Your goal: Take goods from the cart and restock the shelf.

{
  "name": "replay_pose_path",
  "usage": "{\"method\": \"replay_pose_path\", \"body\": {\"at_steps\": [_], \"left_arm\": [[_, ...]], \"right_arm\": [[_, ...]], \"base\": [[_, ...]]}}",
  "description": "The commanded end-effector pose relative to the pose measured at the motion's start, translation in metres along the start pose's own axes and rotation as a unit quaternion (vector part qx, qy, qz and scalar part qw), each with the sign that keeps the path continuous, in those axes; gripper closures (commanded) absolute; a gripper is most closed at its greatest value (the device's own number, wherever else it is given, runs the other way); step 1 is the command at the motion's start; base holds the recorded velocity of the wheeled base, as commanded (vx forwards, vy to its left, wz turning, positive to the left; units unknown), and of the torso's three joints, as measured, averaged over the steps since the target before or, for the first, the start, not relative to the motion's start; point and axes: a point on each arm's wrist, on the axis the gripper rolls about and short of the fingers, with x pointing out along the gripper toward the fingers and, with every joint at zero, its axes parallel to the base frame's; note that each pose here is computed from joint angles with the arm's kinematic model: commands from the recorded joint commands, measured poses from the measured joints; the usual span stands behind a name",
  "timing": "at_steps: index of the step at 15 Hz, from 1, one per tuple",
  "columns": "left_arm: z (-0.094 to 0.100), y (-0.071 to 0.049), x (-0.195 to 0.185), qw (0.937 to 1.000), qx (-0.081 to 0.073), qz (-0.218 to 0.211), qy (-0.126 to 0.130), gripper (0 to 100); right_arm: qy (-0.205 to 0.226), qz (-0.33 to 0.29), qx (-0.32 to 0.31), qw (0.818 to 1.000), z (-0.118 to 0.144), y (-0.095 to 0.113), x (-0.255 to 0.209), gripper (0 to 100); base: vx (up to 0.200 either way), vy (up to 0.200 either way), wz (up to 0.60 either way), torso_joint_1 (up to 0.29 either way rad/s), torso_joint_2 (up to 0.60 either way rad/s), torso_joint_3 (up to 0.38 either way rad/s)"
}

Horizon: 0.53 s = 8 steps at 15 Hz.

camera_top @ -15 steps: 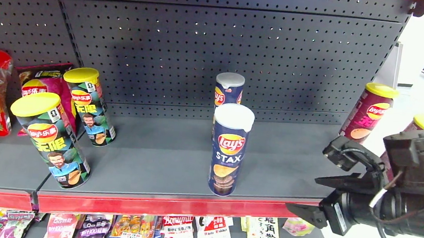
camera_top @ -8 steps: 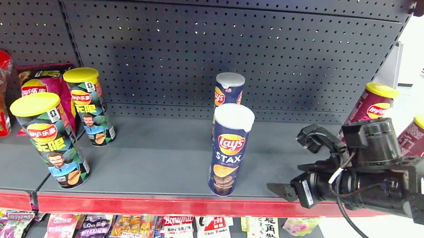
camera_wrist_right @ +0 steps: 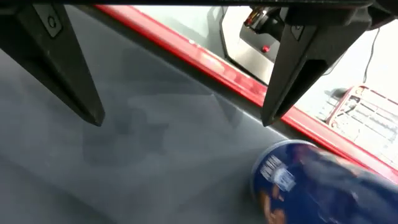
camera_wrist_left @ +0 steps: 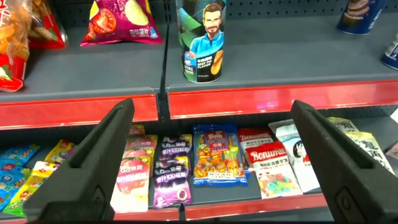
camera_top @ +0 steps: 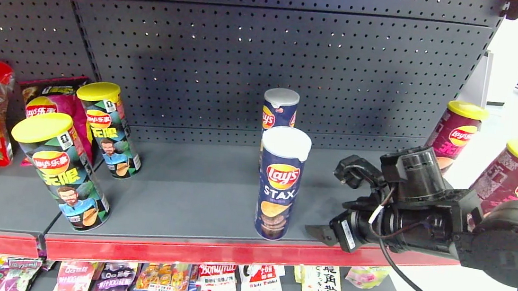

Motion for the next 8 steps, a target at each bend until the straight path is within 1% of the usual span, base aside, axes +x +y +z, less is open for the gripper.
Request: {"method": "replay_pose_path", "body": {"at_steps": [1, 5, 8], "left_arm": [[0.000, 0.000, 0.000, 1.0000, 0.000, 0.000, 0.000, 0], [0.000, 0.000, 0.000, 1.0000, 0.000, 0.000, 0.000, 0], [0.000, 0.000, 0.000, 1.0000, 0.000, 0.000, 0.000, 0]], "right_arm": [[0.008, 0.001, -0.001, 1.000, 0.000, 0.001, 0.009, 0], [0.005, -0.004, -0.006, 1.000, 0.006, 0.008, 0.016, 0], [0.010, 0.001, -0.005, 1.000, 0.005, 0.012, 0.021, 0]], "base": [[0.000, 0.000, 0.00, 0.000, 0.00, 0.000], [0.000, 0.000, 0.00, 0.000, 0.00, 0.000], [0.000, 0.000, 0.00, 0.000, 0.00, 0.000]]}}
